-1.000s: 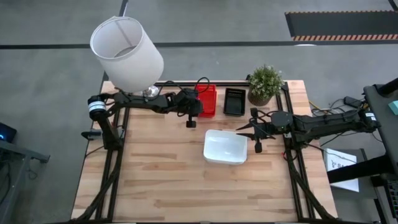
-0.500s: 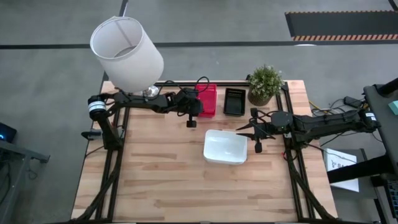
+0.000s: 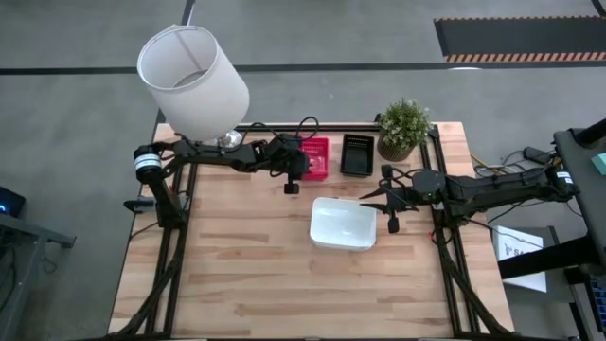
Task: Stack baskets by color
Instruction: Stack the bottom red bin into the other red bins, then return to Home Position
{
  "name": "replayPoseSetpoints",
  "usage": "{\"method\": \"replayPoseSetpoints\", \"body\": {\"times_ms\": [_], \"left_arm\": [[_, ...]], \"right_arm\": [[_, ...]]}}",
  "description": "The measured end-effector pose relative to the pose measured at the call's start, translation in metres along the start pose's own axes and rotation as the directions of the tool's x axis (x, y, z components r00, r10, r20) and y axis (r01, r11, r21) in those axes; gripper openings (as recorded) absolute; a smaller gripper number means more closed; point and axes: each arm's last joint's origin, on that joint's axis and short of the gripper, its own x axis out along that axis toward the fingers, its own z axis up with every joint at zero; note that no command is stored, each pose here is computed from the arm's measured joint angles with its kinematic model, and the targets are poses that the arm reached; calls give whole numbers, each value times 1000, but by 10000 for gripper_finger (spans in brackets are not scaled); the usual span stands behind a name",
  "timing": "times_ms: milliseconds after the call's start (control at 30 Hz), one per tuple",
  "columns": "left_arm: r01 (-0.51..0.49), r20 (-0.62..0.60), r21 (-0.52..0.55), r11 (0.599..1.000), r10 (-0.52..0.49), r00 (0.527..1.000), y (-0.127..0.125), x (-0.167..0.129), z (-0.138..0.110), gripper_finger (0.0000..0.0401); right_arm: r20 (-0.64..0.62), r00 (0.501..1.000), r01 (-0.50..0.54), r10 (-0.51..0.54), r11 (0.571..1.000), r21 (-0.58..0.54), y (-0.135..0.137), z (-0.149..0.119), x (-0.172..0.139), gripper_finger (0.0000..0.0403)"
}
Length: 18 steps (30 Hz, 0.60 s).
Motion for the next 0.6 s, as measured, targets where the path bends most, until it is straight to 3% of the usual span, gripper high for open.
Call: {"method": "replayPoseSetpoints", "body": {"times_ms": [233,433,600], "left_arm": [[-4,7,-27,1000,4,1000,1,-2,2,128],[-12,66,-14,1000,13,998,-2,-18,17,132],[5,121,-112,994,8,993,-4,-33,27,132]], "right_arm": [[3,1000,2,-2,1000,4,0,-1,0,63],[-6,1000,-2,2,1000,27,1,-2,0,63],[-5,1000,-1,1,1000,16,1,-2,0,63]]}}
